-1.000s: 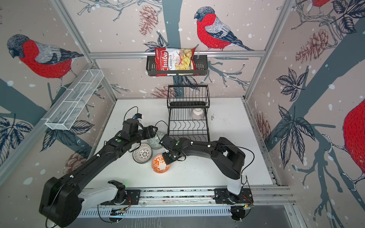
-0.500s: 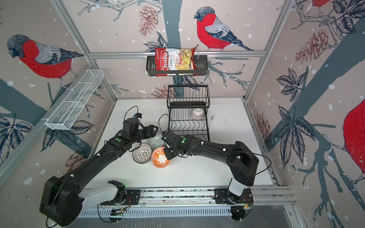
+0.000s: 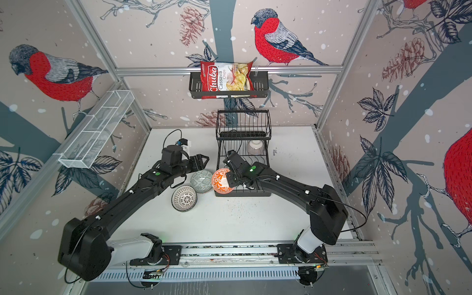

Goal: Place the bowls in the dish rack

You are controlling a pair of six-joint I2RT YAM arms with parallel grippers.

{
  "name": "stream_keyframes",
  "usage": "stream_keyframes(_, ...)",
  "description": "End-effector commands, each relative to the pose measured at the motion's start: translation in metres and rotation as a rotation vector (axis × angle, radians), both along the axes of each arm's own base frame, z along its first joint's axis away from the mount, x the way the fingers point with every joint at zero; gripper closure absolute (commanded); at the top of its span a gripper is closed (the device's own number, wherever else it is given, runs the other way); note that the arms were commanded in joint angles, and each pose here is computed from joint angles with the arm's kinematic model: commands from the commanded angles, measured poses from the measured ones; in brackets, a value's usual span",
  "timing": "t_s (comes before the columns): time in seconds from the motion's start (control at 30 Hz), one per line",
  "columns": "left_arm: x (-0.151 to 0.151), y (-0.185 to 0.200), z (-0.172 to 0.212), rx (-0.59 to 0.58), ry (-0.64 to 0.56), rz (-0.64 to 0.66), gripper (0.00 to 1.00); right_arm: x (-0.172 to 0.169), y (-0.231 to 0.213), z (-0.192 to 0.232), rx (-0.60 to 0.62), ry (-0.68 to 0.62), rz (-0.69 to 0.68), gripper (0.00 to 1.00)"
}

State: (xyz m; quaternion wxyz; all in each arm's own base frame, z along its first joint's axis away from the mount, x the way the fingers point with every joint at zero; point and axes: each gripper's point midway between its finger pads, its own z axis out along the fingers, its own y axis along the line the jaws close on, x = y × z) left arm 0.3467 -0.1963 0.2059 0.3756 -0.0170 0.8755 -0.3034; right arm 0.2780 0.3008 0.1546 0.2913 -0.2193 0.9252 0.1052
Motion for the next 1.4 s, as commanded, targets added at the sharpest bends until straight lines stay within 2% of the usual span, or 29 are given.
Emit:
stream_keyframes(0.0,0.003,-0.024,0.013,-0.022,-0.034,-0.054,0.27,0.025,-0.014,0.016,-0.011,-0.101,-0.056,0.99)
stream_keyframes(0.13,0.000,-0.045,-0.001,0.001,0.003,-0.092,0.28,0.043,-0.031,0.022,-0.043,-0.152,-0.117,0.99)
stream_keyframes(0.17,0.004,-0.050,0.008,-0.008,-0.015,-0.095,0.29,0.046,-0.034,0.024,-0.045,-0.161,-0.128,0.99)
stream_keyframes(0.33,0.002,-0.067,-0.004,0.021,0.018,-0.114,0.33,0.056,-0.039,0.034,-0.004,-0.187,-0.155,0.99)
stream_keyframes(0.53,-0.003,-0.087,-0.014,0.043,0.038,-0.144,0.36,0.061,-0.040,0.046,0.049,-0.207,-0.159,0.99)
stream_keyframes(0.87,0.006,-0.096,-0.027,0.055,0.056,-0.119,0.47,0.058,-0.037,0.052,0.094,-0.208,-0.152,0.99)
stream_keyframes(1.03,0.012,-0.098,-0.028,0.080,0.046,-0.099,0.56,0.060,-0.034,0.051,0.107,-0.204,-0.160,0.99)
stream_keyframes(1.37,0.014,-0.096,-0.039,0.129,0.052,-0.066,0.84,0.058,-0.023,0.052,0.141,-0.195,-0.142,0.97)
